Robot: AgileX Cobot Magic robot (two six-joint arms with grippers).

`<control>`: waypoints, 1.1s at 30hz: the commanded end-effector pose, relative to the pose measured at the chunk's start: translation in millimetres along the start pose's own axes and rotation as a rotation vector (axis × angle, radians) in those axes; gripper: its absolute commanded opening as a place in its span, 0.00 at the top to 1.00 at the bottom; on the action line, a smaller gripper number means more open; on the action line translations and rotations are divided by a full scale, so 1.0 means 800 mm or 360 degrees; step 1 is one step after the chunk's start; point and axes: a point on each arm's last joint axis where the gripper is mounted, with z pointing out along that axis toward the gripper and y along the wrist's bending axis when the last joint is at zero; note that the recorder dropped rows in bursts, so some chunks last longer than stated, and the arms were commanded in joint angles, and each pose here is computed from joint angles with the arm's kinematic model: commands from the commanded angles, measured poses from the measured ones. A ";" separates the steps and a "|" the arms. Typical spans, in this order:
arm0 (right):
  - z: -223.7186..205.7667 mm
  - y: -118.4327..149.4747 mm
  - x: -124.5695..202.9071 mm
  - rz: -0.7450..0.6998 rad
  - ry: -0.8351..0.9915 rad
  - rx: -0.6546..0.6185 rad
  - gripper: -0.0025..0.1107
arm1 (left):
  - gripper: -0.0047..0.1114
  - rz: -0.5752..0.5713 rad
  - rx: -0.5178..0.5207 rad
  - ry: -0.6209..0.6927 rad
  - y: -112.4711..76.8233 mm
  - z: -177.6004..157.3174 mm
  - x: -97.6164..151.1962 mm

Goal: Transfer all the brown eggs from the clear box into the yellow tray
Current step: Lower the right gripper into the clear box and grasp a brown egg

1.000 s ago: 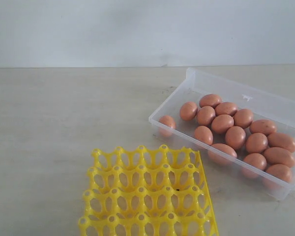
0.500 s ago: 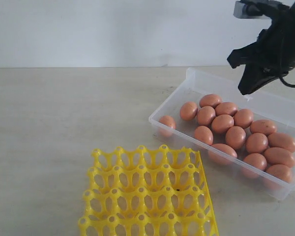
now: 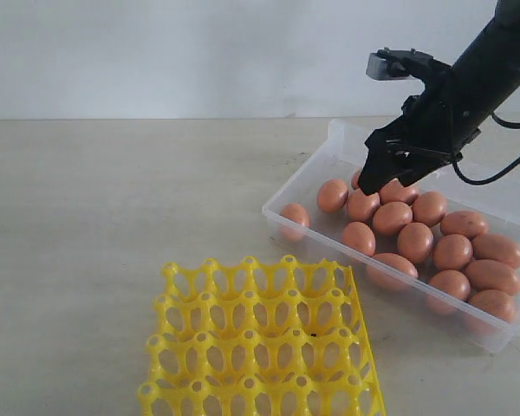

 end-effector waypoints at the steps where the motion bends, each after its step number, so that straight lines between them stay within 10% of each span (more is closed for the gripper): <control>1: -0.004 0.005 0.002 0.0133 0.0053 -0.0042 0.42 | 0.92 -0.0021 0.0008 -0.0026 0.000 -0.001 -0.002; 10: -0.007 -0.009 0.021 0.0591 0.0288 0.0206 0.42 | 0.92 -0.0021 0.0008 -0.0026 0.000 -0.001 -0.002; 33: 0.088 -0.048 0.034 0.0739 0.0453 0.0196 0.42 | 0.92 -0.0021 0.0008 -0.0026 0.000 -0.001 -0.002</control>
